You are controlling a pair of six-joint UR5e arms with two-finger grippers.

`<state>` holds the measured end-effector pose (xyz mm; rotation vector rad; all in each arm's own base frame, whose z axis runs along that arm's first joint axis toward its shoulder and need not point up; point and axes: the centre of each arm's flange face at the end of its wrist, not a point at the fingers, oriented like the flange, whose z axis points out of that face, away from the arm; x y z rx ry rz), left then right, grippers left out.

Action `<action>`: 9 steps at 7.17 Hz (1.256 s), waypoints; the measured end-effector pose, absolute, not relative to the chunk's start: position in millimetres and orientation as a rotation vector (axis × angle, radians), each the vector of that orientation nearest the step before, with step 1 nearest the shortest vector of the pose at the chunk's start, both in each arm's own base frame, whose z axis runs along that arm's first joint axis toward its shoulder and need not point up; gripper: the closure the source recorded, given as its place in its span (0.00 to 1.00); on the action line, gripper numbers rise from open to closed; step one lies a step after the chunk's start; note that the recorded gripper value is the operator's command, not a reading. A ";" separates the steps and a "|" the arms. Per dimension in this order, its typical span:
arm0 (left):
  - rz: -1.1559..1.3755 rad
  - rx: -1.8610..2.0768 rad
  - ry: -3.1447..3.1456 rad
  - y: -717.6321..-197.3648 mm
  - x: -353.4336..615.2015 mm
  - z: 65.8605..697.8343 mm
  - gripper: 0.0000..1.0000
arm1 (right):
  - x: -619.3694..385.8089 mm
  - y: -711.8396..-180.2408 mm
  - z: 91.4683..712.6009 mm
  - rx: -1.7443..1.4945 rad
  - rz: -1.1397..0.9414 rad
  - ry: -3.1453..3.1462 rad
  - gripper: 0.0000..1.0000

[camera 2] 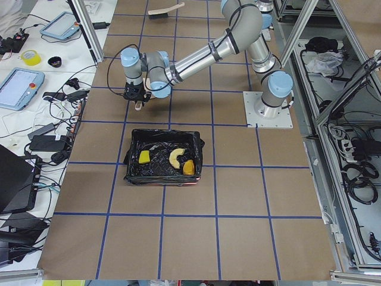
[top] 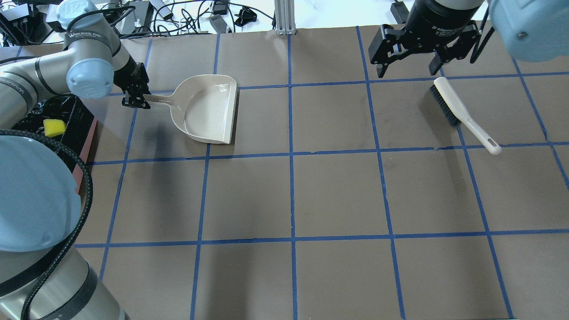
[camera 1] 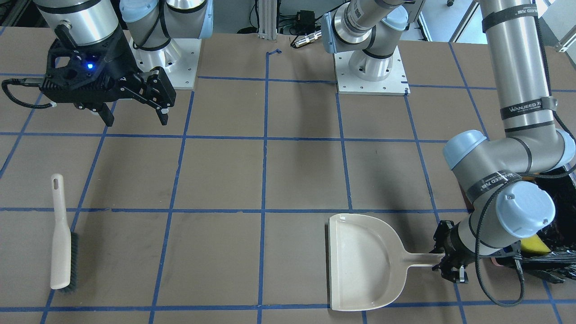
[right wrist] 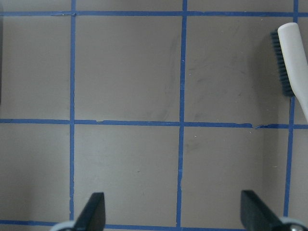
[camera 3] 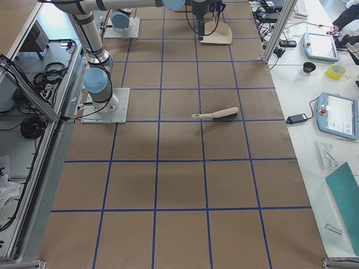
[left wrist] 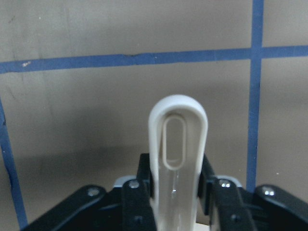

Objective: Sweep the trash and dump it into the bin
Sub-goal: 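Lower the empty dustpan back onto the table with the left gripper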

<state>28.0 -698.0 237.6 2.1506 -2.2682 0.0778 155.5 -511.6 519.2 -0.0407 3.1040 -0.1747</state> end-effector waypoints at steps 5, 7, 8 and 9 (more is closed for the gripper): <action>0.083 2.148 -2.274 -693.8 27.4 243.1 0.59 | 155.5 -509.7 522.7 -0.046 -0.191 3.101 0.00; 0.080 2.146 -2.279 -693.3 25.6 243.2 0.51 | 155.0 -509.8 523.8 -0.046 -0.196 3.100 0.00; 0.079 2.144 -2.281 -693.0 24.9 243.2 0.49 | 155.0 -509.9 524.2 -0.046 -0.197 3.100 0.00; 0.079 2.144 -2.282 -692.4 24.4 243.6 0.49 | 154.9 -510.0 524.6 -0.046 -0.200 3.100 0.00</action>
